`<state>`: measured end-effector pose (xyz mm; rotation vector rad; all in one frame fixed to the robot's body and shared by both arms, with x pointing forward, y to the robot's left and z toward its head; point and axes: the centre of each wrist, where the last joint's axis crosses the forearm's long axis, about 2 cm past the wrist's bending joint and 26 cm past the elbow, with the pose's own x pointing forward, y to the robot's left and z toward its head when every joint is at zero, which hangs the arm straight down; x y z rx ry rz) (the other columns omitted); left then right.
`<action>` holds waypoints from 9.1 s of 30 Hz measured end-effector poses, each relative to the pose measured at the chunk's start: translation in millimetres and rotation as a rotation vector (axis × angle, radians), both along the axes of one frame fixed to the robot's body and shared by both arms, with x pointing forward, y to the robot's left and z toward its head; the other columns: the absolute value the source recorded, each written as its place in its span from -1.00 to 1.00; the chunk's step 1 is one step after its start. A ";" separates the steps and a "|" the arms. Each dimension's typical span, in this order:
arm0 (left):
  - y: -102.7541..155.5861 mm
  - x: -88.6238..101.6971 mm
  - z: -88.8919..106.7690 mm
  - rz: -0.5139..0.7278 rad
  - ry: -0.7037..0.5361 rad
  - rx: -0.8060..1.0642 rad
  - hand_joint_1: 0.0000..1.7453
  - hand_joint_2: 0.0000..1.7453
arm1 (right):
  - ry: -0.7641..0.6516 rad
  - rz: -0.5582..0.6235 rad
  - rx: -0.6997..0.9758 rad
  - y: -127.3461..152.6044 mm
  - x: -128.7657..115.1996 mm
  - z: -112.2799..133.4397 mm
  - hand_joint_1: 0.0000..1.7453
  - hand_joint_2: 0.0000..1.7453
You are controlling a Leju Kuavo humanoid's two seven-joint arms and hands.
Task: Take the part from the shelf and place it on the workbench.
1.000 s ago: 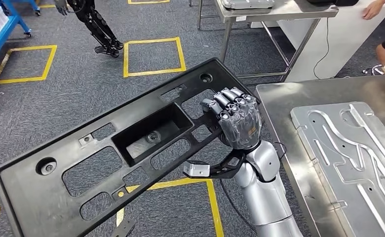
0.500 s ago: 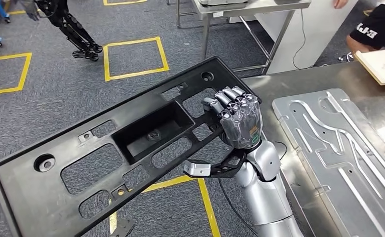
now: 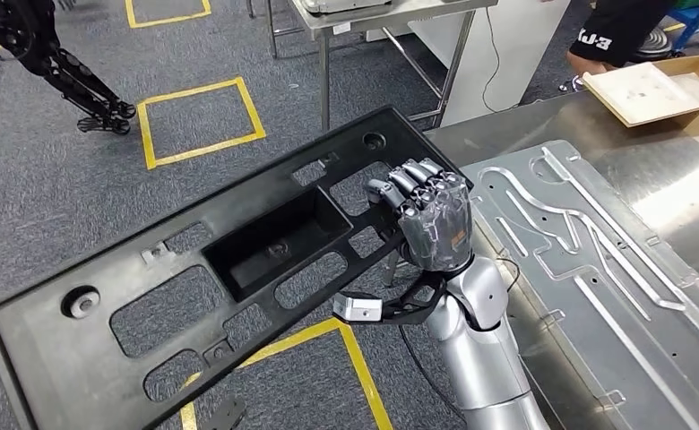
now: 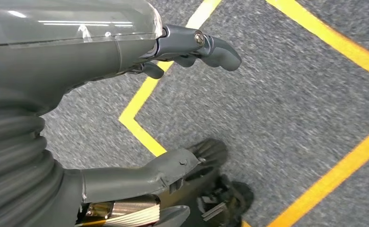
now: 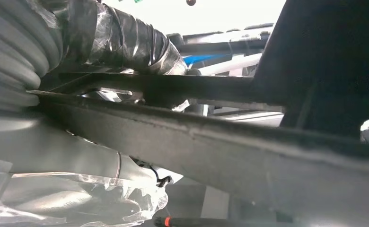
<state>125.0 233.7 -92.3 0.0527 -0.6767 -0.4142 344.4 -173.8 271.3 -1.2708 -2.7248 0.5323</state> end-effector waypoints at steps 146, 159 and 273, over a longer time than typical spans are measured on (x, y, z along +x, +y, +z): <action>34.2 6.7 -1.1 0.102 -0.095 -0.071 -1.00 1.00 | 0.430 -0.614 0.140 -186.2 -2.5 -114.2 -1.00 1.00; 35.6 9.9 -0.2 0.081 -0.110 -0.056 -1.00 1.00 | 0.480 -0.658 0.143 -205.9 -6.2 -126.6 -1.00 1.00; 20.7 17.3 3.0 0.064 -0.103 -0.065 -1.00 -1.00 | 0.023 -0.187 0.048 -83.2 -20.6 -4.0 -1.00 -1.00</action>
